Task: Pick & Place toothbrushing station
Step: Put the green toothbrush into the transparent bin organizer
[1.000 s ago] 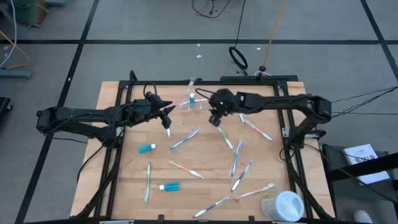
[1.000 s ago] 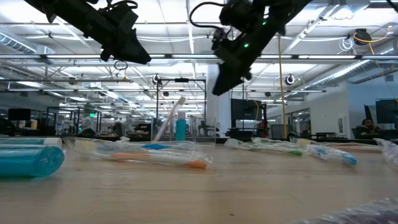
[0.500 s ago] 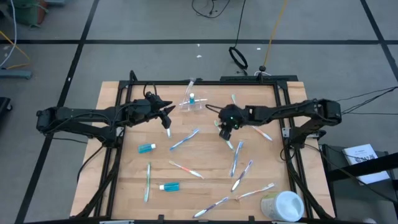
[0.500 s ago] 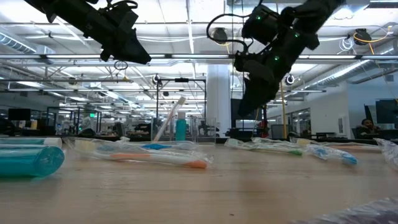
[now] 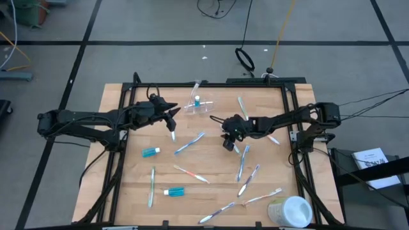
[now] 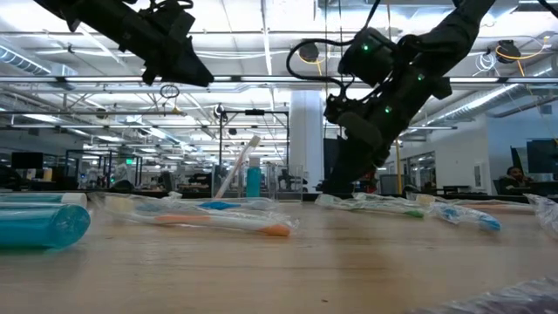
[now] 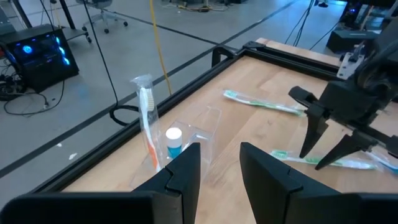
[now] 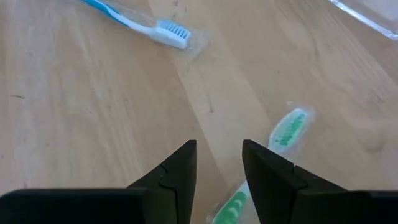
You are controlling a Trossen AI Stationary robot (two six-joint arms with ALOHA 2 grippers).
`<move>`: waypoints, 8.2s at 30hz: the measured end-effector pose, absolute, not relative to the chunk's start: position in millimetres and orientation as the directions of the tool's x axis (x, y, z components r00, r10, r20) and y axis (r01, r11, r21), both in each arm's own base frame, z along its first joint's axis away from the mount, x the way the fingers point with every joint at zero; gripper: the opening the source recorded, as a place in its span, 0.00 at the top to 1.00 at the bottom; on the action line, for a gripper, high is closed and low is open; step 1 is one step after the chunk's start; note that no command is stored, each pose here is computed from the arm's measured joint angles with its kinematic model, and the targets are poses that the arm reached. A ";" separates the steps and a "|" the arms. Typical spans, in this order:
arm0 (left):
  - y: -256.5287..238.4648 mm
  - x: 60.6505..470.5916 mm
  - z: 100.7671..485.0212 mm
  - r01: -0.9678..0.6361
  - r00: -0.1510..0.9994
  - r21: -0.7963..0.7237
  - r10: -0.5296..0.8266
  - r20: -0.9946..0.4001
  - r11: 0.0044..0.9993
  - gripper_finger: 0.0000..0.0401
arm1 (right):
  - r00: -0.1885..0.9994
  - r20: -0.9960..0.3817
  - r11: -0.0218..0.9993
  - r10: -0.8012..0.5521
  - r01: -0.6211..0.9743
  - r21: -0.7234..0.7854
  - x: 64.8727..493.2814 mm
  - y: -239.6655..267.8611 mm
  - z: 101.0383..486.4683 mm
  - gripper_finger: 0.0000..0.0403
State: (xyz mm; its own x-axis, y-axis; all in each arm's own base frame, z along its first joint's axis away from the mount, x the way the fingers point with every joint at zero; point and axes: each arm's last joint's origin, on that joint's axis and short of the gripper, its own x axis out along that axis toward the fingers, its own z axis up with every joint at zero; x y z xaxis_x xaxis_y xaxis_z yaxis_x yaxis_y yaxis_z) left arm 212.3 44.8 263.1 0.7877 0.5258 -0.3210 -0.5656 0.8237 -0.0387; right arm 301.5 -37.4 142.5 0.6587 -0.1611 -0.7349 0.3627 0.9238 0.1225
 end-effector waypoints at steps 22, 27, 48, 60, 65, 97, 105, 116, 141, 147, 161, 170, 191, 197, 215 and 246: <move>44.1 212.2 261.7 -0.549 0.796 -0.053 0.503 -0.337 0.834 0.70 | 0.640 -0.705 0.856 -0.306 0.508 0.091 285.4 -39.9 120.9 0.72; 44.1 212.2 261.8 -0.552 0.796 -0.064 0.503 -0.336 0.831 0.70 | 0.631 -0.731 0.867 -0.260 0.486 0.111 281.2 -38.1 110.8 0.72; 44.2 212.8 263.3 -0.546 0.802 -0.051 0.504 -0.322 0.836 0.70 | 0.984 -0.112 0.949 -0.136 0.161 0.270 297.2 -60.9 182.2 0.99; 44.8 213.1 264.8 -0.544 0.802 -0.021 0.513 -0.306 0.839 0.70 | 0.947 0.251 0.980 -0.199 0.200 0.021 296.9 -103.3 228.3 1.00; 45.4 215.0 271.1 -0.544 0.820 -0.045 0.519 -0.244 0.838 0.70 | 0.931 0.278 0.966 -0.236 0.257 -0.040 305.6 -121.5 237.2 1.00; 45.5 216.1 275.3 -0.532 0.830 -0.008 0.519 -0.203 0.847 0.70 | 0.930 0.205 0.950 -0.307 0.311 0.009 360.5 -208.3 197.9 1.00; 44.9 214.8 269.9 -0.539 0.818 -0.027 0.515 -0.256 0.842 0.70 | 0.927 0.202 0.949 -0.315 0.315 0.035 359.3 -210.7 197.8 1.00; 44.7 214.0 267.1 -0.548 0.811 -0.064 0.512 -0.284 0.834 0.70 | 0.923 0.181 0.940 -0.340 0.325 0.107 354.1 -220.0 196.0 1.00; 44.6 213.9 266.9 -0.545 0.810 -0.040 0.513 -0.285 0.837 0.70 | 0.956 -0.156 0.958 -0.247 0.265 0.113 355.7 -216.7 164.4 1.00; 43.2 213.4 263.4 -0.523 0.820 -0.090 0.471 -0.324 0.848 0.70 | 0.916 -0.214 0.935 -0.340 0.354 0.033 354.1 -213.8 168.6 1.00; 41.1 210.3 255.1 -0.556 0.793 -0.176 0.454 -0.407 0.813 0.70 | 0.738 -0.492 0.883 -0.462 0.433 -0.180 333.6 -167.6 205.8 1.00; 36.5 211.4 255.6 -0.546 0.804 -0.207 0.438 -0.402 0.812 0.70 | 0.603 -0.564 0.814 -0.564 0.521 -0.257 328.0 -158.2 202.6 0.92; 28.3 210.6 251.7 -0.542 0.801 -0.247 0.404 -0.442 0.803 0.70 | 0.506 -0.756 0.850 -0.415 0.511 -0.125 292.9 -94.2 235.8 0.73; 30.2 199.9 234.9 -0.673 0.675 -0.260 0.432 -0.598 0.692 0.70 | 0.517 -0.775 0.884 -0.363 0.454 -0.111 295.5 -66.0 222.4 0.72; 62.3 224.5 158.1 -0.959 0.282 -0.230 0.522 -0.805 0.164 0.70 | 0.577 -0.733 0.903 -0.361 0.413 -0.120 289.5 -57.0 222.9 0.73; 96.8 226.6 141.9 -0.943 0.284 -0.158 0.461 -0.840 0.293 0.96 | 0.575 -0.736 0.906 -0.358 0.405 -0.124 289.1 -56.7 222.7 0.73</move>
State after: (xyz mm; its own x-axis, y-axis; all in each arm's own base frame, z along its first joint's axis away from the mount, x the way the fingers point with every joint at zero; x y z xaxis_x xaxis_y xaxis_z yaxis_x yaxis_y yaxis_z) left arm 226.6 96.8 141.9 0.2845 0.4614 -0.8403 -0.9429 0.2932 -0.1582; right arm 289.1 -56.7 222.7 0.5745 -0.3581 -0.7360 0.4053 0.9057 -0.1243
